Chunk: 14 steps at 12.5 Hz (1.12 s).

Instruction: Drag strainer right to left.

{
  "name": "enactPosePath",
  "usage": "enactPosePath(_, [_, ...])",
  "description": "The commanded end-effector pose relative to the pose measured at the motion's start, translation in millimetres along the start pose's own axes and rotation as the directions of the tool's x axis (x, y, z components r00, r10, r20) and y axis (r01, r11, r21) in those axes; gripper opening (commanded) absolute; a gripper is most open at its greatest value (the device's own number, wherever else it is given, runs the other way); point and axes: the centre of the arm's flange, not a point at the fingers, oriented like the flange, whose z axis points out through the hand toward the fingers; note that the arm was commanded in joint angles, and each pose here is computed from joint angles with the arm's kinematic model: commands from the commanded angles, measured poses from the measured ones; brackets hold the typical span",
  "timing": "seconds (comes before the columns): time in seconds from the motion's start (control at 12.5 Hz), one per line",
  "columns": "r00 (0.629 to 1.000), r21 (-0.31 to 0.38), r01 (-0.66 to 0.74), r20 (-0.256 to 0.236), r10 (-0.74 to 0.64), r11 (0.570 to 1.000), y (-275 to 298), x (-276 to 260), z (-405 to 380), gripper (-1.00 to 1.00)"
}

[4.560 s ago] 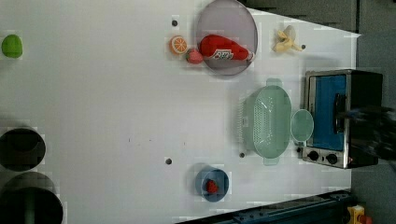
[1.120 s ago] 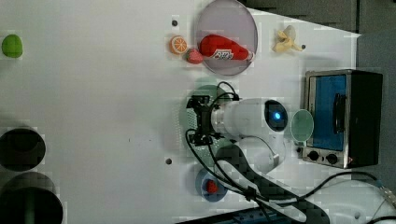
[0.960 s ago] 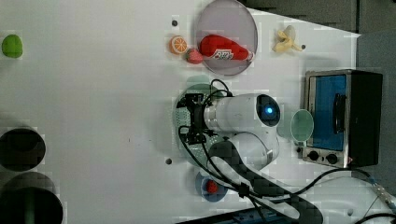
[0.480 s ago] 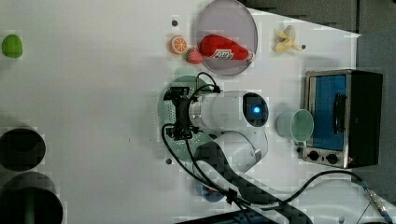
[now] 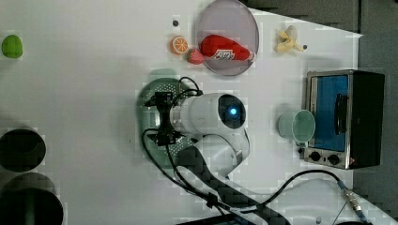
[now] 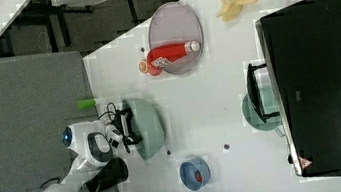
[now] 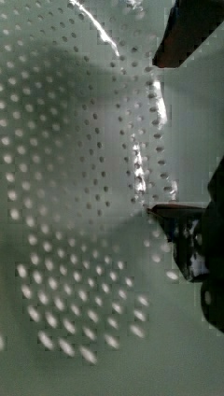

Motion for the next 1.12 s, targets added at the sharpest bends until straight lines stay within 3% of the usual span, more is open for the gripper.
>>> enactPosePath(0.08, [0.998, 0.018, -0.039, 0.054, 0.038, 0.999, 3, -36, -16, 1.0])
enactPosePath(0.64, [0.997, 0.035, -0.023, 0.078, 0.02, 0.999, 4, -60, -16, 1.0])
enactPosePath(0.8, [0.999, 0.039, 0.009, 0.052, -0.011, 0.999, 1, -53, -25, 1.0])
enactPosePath(1.12, [0.966, 0.104, 0.258, -0.05, -0.254, 0.961, -34, -2, -121, 1.0])
